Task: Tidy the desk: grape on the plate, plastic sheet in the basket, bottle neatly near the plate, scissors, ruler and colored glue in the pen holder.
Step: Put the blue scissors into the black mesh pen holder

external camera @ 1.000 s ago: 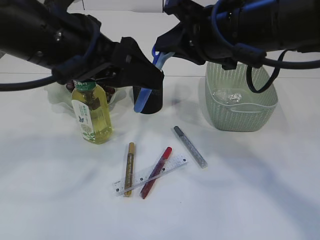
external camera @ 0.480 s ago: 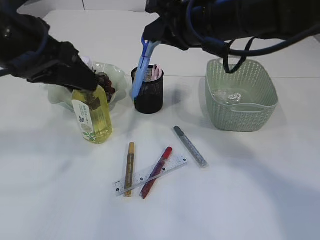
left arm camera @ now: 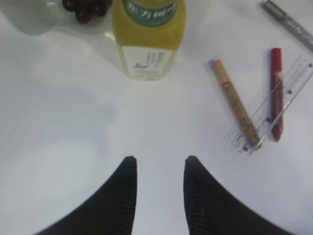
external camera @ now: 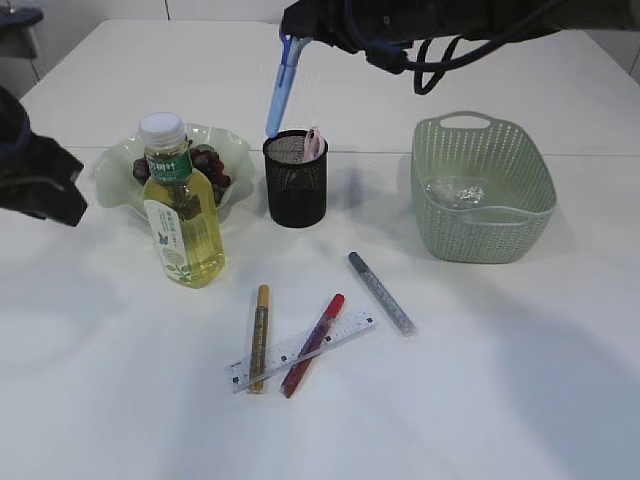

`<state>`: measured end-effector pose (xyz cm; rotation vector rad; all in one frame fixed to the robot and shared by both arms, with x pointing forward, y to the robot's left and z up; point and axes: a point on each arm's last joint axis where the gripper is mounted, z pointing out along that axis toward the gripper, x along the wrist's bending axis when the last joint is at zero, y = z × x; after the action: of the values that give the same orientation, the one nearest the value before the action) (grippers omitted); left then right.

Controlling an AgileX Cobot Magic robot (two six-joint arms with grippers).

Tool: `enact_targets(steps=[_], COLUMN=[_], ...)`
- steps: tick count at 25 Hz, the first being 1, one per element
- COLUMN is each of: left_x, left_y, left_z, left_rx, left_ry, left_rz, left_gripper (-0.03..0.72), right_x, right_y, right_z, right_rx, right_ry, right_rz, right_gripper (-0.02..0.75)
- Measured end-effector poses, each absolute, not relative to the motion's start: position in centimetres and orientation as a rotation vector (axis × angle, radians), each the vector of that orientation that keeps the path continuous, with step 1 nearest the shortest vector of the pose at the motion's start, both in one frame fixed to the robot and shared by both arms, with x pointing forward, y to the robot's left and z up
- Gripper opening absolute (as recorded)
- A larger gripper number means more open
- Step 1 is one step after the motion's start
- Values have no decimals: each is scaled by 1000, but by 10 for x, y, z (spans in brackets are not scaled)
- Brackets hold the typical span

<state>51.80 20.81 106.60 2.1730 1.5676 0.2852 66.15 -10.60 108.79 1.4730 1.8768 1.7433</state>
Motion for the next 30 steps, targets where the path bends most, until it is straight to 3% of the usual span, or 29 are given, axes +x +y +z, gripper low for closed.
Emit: enact_targets(steps=[10,25,30], left_x=[490,490,490], left_y=[224,224,224], left_z=[1002,1000,1000], left_rx=[2295,2291,2291], left_ry=[1743,1740,1740], left_rz=[224,229,229], left_gripper=[239,239,239], right_x=[708,742,744], right_y=[-105,-94,-94], right_z=[1068,1009,1005], right_rx=[1202,1054,1078], right_ry=[1914,1945,1933], right_rz=[1635,1561,1567], right_gripper=[53,54,127])
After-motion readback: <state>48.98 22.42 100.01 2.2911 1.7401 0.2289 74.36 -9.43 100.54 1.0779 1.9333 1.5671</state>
